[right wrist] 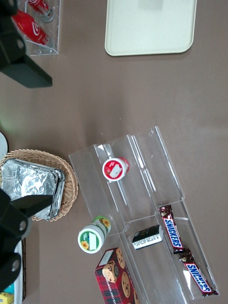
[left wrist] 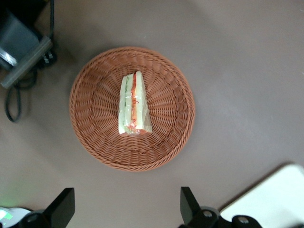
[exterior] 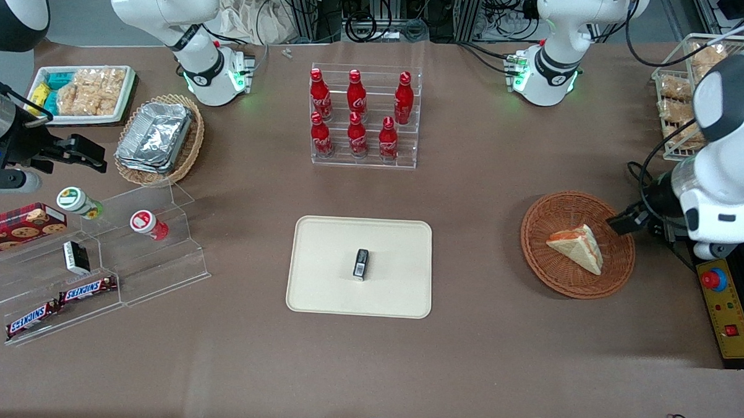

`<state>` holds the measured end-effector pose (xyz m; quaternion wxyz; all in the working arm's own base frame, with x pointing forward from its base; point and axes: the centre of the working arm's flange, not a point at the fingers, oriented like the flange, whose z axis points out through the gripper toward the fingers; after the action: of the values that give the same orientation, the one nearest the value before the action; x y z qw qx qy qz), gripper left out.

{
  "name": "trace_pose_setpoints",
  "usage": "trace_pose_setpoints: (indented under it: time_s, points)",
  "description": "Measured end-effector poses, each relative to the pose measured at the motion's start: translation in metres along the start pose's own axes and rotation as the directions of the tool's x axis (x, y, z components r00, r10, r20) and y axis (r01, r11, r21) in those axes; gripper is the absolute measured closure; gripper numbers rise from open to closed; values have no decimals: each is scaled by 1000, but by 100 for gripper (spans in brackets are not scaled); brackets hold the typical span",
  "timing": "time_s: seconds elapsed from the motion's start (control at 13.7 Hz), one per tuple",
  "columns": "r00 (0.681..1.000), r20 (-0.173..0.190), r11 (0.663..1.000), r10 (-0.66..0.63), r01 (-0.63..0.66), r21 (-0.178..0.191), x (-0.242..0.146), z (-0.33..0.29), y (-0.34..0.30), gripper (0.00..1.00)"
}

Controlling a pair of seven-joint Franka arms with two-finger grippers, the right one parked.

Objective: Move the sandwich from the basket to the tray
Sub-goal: 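Lower the left gripper and grasp the wrapped sandwich in the basket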

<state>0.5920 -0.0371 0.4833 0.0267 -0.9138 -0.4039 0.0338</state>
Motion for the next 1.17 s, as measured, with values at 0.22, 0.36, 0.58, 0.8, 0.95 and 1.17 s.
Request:
trace_pose_setpoints:
  time_s: [0.22, 0.36, 0.58, 0.8, 0.95, 1.17]
  points:
    - [992, 1, 992, -124, 124, 2, 3, 59, -7, 0]
    - [986, -4, 986, -167, 167, -7, 3, 103, -17, 0]
    - [978, -17, 978, -206, 206, -33, 10, 161, -38, 0]
    - [978, -10, 978, -207, 206, -25, 13, 204, -35, 0]
    - [978, 1, 978, -207, 207, -7, 14, 230, -33, 0]
    - [976, 2, 976, -216, 216, -2, 20, 252, -35, 7]
